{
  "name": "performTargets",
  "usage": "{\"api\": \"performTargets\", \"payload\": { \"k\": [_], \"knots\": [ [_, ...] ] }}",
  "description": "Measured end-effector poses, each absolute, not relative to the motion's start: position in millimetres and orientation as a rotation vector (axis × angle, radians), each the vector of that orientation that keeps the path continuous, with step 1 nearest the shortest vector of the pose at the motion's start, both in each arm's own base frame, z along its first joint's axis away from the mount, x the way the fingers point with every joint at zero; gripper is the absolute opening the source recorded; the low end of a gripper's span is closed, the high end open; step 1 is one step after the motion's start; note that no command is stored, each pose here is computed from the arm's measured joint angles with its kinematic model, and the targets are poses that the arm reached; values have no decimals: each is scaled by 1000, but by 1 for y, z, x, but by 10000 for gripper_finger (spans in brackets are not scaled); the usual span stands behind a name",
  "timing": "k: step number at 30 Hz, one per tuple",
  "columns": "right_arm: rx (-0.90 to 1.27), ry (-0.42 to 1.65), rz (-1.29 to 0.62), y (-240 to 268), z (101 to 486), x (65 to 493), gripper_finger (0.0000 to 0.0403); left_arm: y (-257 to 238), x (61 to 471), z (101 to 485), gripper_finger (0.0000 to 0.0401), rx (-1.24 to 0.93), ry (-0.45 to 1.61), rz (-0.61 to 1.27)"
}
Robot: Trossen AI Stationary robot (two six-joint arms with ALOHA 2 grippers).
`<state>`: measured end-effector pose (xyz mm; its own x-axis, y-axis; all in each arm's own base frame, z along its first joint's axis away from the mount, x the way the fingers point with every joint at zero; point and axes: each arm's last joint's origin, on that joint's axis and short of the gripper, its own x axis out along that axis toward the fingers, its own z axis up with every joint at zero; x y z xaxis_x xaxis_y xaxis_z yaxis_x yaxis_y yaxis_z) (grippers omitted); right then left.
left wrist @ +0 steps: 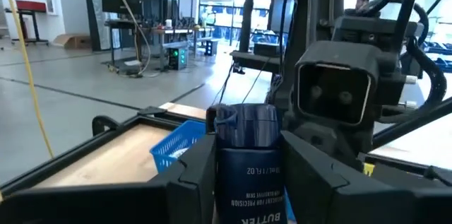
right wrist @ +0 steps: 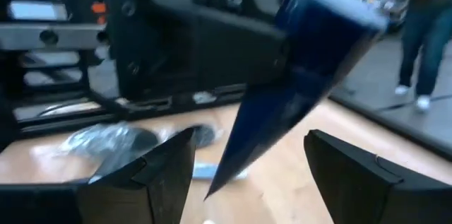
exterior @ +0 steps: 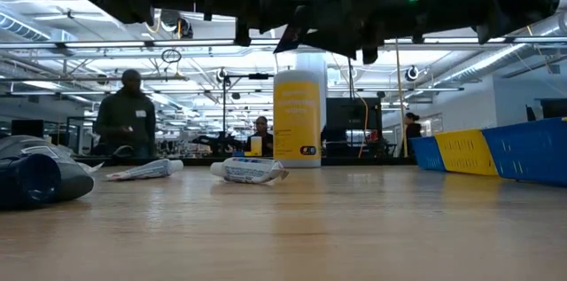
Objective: Pick & Place Travel size toiletries
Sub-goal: Put the blue shave cream into the top yellow bin
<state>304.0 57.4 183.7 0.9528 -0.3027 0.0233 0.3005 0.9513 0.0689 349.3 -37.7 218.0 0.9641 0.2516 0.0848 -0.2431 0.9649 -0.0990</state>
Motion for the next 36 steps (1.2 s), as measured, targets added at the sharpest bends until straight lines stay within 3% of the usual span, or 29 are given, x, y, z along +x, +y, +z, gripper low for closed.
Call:
{"api": "performTargets", "payload": {
  "k": [5,12,17,22,27,32,36],
  "knots": [
    [3,-63,-315,57,188,304,211,-38,350,218,147,-89,-98,250],
    [-35,-36,-318,57,186,304,92,-38,350,218,164,-75,-96,233],
    [-71,18,-312,57,180,304,18,-40,349,220,205,-10,-96,173],
    [-56,123,-311,57,173,302,21,-43,343,235,278,56,-117,118],
    [-63,297,-297,59,178,285,23,-49,323,255,336,95,-1,128],
    [7,485,-292,60,203,241,19,-53,299,260,357,61,191,205],
    [157,675,-297,51,214,196,21,-55,289,245,354,34,347,377]
  ]
}}
